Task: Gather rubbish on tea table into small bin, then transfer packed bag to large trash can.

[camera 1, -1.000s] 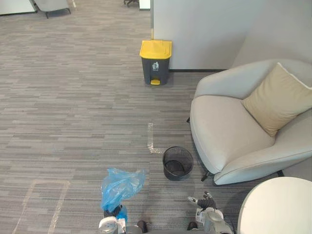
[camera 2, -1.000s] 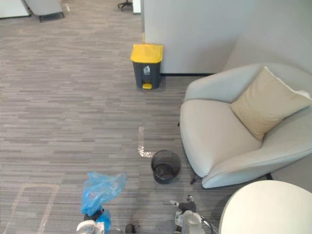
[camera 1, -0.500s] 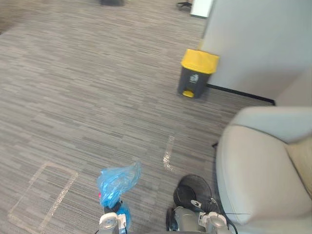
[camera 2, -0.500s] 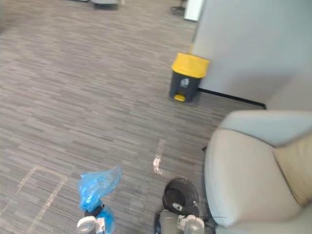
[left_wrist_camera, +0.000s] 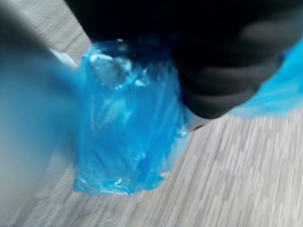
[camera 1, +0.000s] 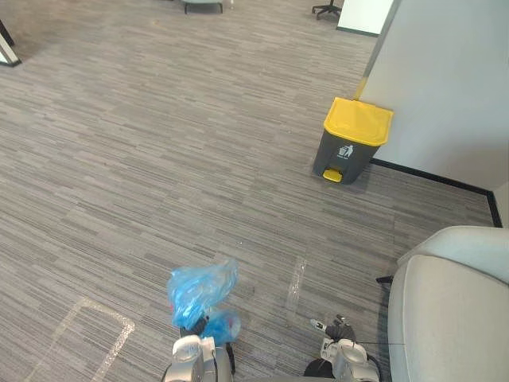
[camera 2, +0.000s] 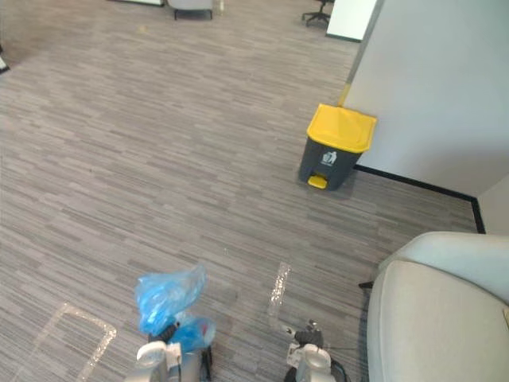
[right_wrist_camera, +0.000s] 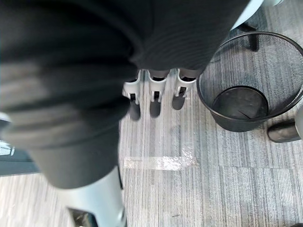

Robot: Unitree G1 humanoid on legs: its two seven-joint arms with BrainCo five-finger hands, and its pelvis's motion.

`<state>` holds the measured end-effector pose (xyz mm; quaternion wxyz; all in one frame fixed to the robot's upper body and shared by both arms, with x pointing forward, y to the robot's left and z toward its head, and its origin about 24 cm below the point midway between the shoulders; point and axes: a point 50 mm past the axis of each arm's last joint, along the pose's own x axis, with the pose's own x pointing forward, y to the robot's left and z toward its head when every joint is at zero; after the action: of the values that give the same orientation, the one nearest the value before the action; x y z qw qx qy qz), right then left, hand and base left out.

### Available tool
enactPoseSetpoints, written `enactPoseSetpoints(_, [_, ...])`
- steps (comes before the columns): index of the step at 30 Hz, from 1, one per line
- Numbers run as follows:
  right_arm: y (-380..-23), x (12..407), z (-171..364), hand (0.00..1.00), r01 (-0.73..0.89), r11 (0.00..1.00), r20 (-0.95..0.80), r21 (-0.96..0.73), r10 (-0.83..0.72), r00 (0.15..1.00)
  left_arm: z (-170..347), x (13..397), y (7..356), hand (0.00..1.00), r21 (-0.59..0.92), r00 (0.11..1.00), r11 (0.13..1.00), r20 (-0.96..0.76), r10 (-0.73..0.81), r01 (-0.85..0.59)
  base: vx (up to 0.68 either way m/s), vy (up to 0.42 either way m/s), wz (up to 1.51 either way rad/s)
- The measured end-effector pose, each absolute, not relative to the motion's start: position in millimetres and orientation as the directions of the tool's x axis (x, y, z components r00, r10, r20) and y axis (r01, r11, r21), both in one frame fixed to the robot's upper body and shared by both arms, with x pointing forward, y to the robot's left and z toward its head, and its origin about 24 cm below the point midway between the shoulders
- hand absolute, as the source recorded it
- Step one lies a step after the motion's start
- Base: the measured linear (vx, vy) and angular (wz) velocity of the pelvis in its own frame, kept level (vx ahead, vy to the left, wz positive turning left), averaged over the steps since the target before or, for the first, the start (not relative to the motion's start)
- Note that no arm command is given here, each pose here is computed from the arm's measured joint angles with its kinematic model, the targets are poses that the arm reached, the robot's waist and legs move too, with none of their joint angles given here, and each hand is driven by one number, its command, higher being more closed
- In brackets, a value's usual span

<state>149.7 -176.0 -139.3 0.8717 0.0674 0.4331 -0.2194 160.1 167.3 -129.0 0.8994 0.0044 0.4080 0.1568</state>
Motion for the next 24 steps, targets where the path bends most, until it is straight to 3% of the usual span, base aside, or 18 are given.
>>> enactPoseSetpoints(7, [-177.0, 138.3, -142.5, 0.00, 0.427, 0.900, -0.794, -0.095, -0.327, 0.513, -134.8, 145.3, 171.3, 1.00, 0.157, 0.586, 0.948, -0.754, 0.295, -0.275, 0.20, 0.126, -0.57])
enactPoseSetpoints(14, [-181.7, 142.8, -144.2, 0.00, 0.437, 0.894, -0.802, -0.103, -0.334, 0.495, -142.6, 139.0, 171.3, 1.00, 0.161, 0.539, 0.947, -0.790, 0.292, -0.278, 0.39, -0.108, -0.08])
enactPoseSetpoints(24, [-164.9, 146.9, -144.8, 0.00, 0.360, 0.928, -0.811, -0.099, -0.285, 0.511, -132.2, 150.3, 166.2, 1.00, 0.099, 0.600, 0.946, -0.751, 0.275, -0.308, 0.42, -0.073, -0.09])
